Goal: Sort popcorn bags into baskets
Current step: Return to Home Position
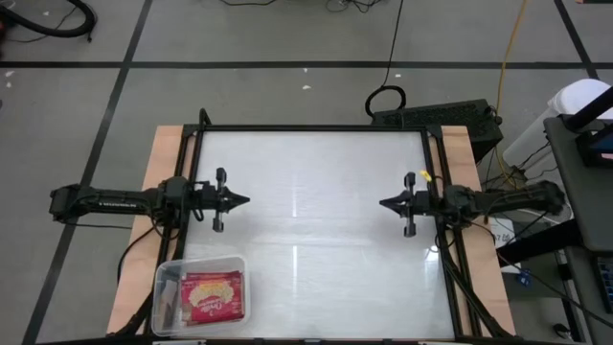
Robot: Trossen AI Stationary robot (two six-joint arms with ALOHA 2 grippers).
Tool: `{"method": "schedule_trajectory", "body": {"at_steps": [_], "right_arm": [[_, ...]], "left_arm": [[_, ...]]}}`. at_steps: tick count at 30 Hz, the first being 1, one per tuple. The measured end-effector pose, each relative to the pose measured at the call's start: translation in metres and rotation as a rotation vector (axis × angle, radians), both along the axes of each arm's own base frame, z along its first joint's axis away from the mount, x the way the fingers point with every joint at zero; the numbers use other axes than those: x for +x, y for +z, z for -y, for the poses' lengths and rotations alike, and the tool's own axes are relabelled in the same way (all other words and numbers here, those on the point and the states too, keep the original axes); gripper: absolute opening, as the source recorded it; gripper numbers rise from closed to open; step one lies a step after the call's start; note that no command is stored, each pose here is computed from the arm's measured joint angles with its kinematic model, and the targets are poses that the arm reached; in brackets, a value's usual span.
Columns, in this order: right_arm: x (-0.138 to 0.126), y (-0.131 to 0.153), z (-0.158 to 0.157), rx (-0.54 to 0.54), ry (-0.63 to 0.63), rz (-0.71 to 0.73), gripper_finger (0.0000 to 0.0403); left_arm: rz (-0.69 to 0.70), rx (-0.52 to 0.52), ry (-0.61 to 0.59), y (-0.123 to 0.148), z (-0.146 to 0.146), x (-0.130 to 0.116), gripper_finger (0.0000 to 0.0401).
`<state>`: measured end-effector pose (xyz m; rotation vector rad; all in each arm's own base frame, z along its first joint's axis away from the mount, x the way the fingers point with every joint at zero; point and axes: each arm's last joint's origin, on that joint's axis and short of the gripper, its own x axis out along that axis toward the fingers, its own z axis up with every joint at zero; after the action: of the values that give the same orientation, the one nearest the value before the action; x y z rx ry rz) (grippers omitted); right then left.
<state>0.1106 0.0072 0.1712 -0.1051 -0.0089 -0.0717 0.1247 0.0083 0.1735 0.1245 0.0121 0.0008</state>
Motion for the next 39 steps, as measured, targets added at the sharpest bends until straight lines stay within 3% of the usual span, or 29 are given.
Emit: {"method": "schedule_trajectory", "body": {"at_steps": [15,32,39], "right_arm": [[-0.015,0.002,-0.001,-0.075,0.025,0.044,0.0],[-0.013,-0.001,-0.001,-0.08,0.027,0.009,0.0],[-0.013,-0.002,-0.001,-0.026,0.028,0.011,0.0]], "left_arm": [[-0.001,0.004,0.0,0.0,0.0,0.0,0.0002],[-0.002,0.019,-0.001,0.0,0.0,0.0,0.0003],[-0.004,0.02,-0.001,0.0,0.0,0.0,0.0003]]}}
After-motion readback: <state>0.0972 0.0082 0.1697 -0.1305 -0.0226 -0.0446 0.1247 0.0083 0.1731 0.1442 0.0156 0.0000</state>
